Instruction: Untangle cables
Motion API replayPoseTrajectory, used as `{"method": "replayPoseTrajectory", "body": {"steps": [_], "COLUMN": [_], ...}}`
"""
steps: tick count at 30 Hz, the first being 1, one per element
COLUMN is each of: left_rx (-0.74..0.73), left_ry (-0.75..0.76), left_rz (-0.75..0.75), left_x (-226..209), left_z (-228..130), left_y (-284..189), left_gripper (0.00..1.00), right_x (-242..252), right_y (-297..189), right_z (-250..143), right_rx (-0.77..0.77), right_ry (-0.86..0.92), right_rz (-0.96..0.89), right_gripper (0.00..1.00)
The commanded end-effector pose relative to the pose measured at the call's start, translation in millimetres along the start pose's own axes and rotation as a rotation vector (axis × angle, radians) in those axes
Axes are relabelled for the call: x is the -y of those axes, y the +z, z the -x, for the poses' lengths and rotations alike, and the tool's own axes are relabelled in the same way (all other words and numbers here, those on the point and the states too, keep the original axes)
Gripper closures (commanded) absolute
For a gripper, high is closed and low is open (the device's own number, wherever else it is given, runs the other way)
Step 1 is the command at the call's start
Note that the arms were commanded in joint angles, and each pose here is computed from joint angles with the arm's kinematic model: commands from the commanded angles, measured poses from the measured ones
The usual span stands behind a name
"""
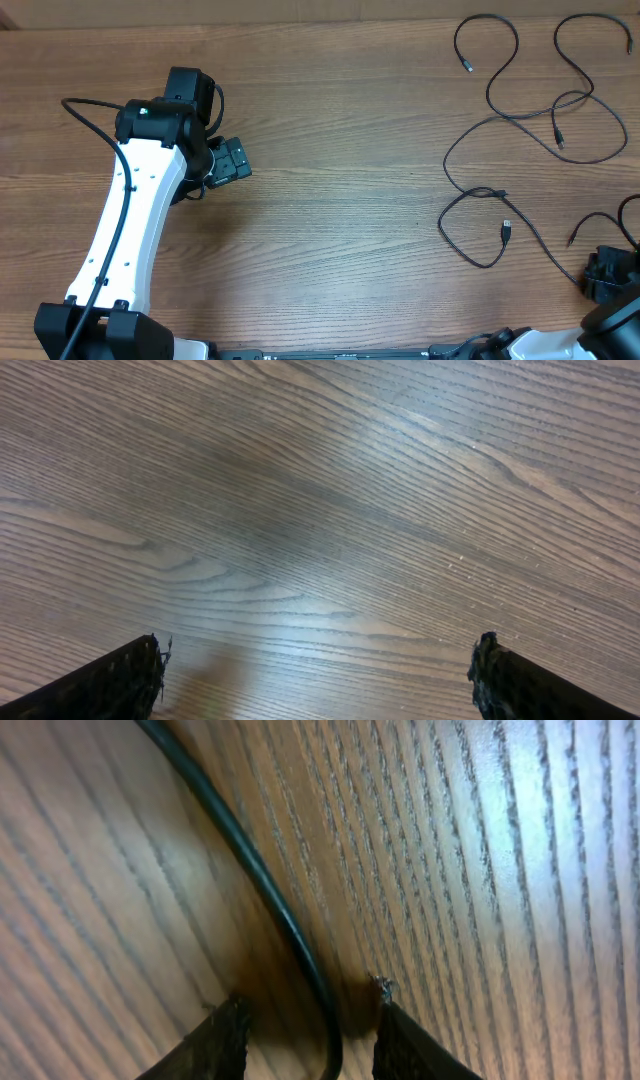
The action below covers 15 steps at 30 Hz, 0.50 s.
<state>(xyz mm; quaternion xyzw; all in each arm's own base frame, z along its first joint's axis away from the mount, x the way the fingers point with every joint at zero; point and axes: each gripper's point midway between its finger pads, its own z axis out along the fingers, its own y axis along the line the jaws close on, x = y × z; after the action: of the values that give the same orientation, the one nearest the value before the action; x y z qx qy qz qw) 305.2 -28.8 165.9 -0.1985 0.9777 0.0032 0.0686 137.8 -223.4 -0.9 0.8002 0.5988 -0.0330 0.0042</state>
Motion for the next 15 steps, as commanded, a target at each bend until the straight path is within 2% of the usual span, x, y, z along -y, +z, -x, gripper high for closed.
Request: {"method": "replayPoseTrajectory", "body": {"steps": [1, 7, 15], "left_rx": [0.018, 0.017, 0.018], "left_ry": [0.015, 0.018, 0.022], "left_rz": [0.006, 0.007, 0.006], "left_x": [-1.5, -1.6, -1.4], "left_z": [4.7, 4.4, 4.8], "left_y": [-2.4, -2.4, -2.4], "left_gripper": [0.0, 0.0, 0.0], "right_x": [4.5, -0.7, -34.0], "right_y": [10.9, 12.0, -30.1], "right_z": [-1.3, 2.8, 34.0], "right_rx": [-0.013, -0.005, 0.052], "right_ry": [-0.006, -0.004, 0.003], "right_rz": [-0.034, -0.023, 0.046], "right_gripper": [0.59, 0.96, 0.96]}}
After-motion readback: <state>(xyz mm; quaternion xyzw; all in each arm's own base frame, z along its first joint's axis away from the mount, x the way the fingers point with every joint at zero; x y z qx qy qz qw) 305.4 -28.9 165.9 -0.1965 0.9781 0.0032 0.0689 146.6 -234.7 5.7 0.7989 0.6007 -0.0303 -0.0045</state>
